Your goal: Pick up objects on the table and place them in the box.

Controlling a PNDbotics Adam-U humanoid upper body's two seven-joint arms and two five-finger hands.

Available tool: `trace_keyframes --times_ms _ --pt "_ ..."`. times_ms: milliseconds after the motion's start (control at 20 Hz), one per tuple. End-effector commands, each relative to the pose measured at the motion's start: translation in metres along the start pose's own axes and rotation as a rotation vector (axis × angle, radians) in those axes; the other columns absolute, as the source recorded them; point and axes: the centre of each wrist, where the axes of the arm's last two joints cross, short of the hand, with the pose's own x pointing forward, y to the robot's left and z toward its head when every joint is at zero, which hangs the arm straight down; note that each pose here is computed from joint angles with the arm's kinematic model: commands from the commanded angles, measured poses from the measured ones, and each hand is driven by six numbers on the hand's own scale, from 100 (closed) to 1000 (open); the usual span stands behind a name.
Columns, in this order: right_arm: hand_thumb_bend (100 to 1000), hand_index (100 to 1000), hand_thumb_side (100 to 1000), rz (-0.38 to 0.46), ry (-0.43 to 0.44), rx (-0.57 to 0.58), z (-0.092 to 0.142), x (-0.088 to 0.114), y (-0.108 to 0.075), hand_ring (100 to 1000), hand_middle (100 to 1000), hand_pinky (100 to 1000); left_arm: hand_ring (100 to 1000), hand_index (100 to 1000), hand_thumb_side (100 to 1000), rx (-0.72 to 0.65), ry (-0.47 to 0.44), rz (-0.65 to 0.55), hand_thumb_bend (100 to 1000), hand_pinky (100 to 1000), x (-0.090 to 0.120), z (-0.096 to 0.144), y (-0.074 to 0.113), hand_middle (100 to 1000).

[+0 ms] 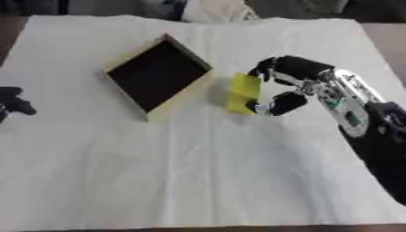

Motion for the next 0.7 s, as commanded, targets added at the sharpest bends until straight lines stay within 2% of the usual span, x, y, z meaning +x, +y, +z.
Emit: trace_keyframes --times_ms 50,400,700 --pt "270 864 480 0.022 0.003 -0.023 0.006 -0.004 -0.015 708 759 735 616 770 884 -0.006 -0.022 -0.009 170 850 0.006 -0.002 0.003 557" --pt "223 854 406 0.019 -0.026 -0.021 0.008 -0.002 -0.020 707 759 736 617 772 883 -0.010 -0.021 -0.009 171 850 0.005 -0.002 0.003 557" --pt "197 843 348 0.037 -0.076 -0.071 0.016 0.004 -0.041 703 758 737 617 774 883 -0.016 -0.019 -0.011 171 850 0.005 -0.002 0.003 557"
